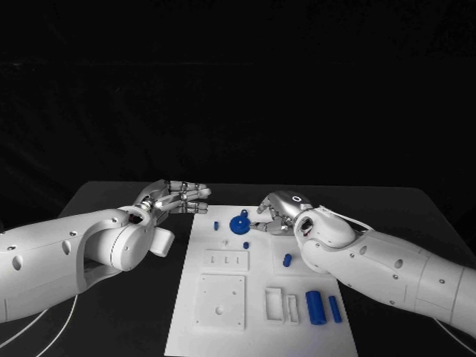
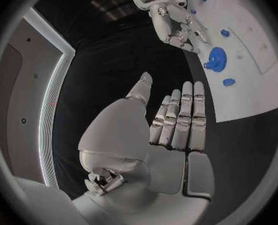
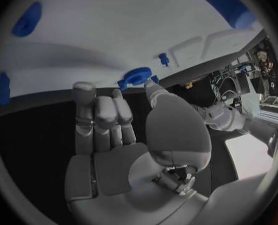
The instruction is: Assemble the parts on the task board
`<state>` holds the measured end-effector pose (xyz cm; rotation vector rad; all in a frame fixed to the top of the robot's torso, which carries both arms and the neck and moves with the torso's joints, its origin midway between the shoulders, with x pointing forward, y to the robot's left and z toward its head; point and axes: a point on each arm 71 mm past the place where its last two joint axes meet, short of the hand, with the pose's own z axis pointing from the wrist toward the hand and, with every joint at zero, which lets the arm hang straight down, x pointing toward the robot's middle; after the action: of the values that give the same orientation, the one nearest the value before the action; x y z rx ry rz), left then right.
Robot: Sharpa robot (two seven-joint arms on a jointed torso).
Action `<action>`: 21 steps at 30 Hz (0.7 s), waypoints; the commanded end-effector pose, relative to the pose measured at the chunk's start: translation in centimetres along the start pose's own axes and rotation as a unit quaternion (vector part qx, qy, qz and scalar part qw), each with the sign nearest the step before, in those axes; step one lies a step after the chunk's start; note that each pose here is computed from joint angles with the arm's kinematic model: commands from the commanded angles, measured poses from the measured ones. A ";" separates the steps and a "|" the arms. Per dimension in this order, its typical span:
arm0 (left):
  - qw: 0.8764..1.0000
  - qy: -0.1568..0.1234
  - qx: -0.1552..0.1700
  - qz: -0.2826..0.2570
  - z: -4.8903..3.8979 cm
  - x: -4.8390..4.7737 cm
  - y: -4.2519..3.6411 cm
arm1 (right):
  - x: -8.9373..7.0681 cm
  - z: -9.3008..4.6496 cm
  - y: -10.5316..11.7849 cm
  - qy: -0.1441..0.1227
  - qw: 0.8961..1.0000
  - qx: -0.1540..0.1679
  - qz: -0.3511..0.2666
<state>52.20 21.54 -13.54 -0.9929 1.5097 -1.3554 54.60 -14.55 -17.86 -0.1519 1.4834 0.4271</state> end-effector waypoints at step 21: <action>1.000 -0.016 0.026 -0.002 -0.14 -1.29 -0.36 | -7.1 -3.9 -13.8 -0.042 0.988 -0.008 0.146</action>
<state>52.45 22.88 -13.31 -0.9904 1.4591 -1.3496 55.84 -30.05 -13.05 0.0761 1.3746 0.5885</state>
